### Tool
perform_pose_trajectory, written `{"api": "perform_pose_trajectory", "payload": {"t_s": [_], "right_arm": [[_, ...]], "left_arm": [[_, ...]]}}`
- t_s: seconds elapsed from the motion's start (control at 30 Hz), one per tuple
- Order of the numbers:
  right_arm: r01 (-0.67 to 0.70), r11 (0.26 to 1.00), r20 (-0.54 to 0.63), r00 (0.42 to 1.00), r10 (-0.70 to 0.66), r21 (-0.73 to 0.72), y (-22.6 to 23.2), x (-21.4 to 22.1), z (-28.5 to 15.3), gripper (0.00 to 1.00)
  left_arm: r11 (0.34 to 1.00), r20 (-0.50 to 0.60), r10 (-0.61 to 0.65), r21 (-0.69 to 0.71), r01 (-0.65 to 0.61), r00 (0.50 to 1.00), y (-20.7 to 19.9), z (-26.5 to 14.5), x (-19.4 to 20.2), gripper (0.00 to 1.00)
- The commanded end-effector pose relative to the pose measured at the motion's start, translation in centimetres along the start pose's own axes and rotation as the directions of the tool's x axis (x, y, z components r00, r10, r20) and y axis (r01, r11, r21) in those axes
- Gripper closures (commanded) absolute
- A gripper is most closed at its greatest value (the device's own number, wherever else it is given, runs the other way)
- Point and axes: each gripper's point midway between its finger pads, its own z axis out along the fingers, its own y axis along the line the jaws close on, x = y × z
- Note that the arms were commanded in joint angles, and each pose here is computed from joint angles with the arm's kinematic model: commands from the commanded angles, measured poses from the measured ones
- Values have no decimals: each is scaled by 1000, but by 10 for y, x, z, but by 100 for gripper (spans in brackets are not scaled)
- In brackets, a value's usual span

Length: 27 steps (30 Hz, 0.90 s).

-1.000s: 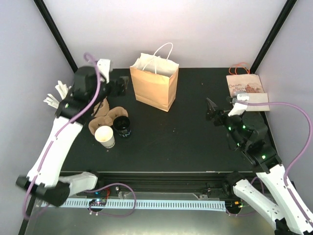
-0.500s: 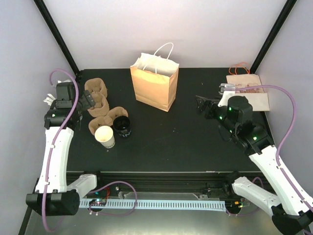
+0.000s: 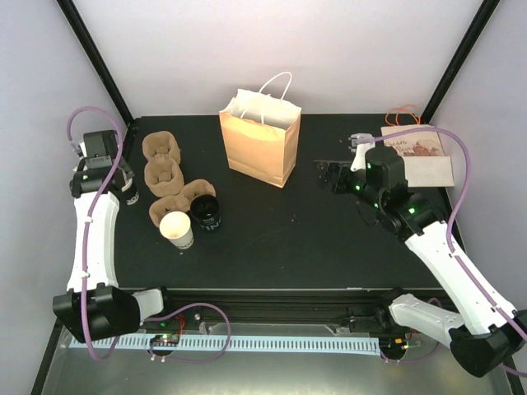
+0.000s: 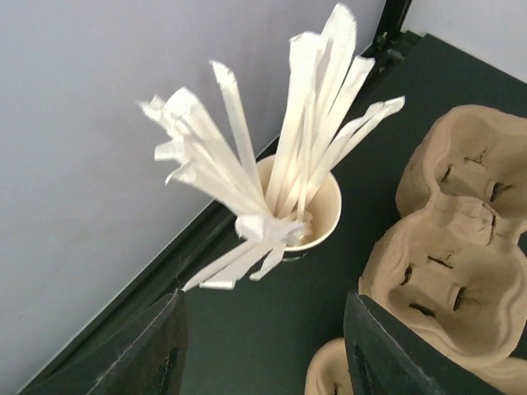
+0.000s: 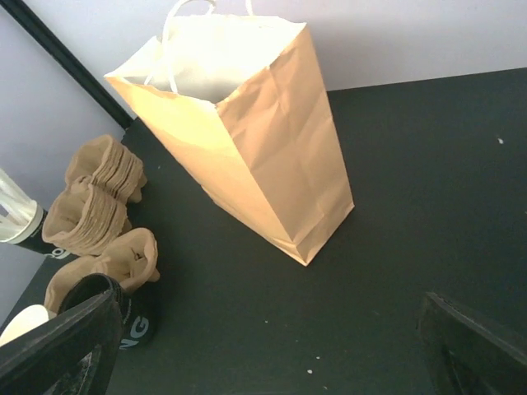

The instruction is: Pack the takeout coffee

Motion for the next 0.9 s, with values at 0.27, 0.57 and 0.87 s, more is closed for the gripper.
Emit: {"api": "perform_pose_trajectory", "payload": {"t_s": [0.27, 0.57, 0.87], "right_arm": [[54, 996, -65, 996, -58, -70, 20, -8, 8, 0], [87, 992, -53, 994, -92, -91, 23, -8, 2, 0], [95, 991, -59, 993, -101, -90, 22, -5, 4, 0]], "left_arm": [[996, 26, 83, -28, -82, 996, -4, 15, -23, 51], [993, -28, 115, -15, -115, 993, -17, 56, -12, 55], [989, -76, 134, -59, -139, 988, -13, 61, -18, 98]]}}
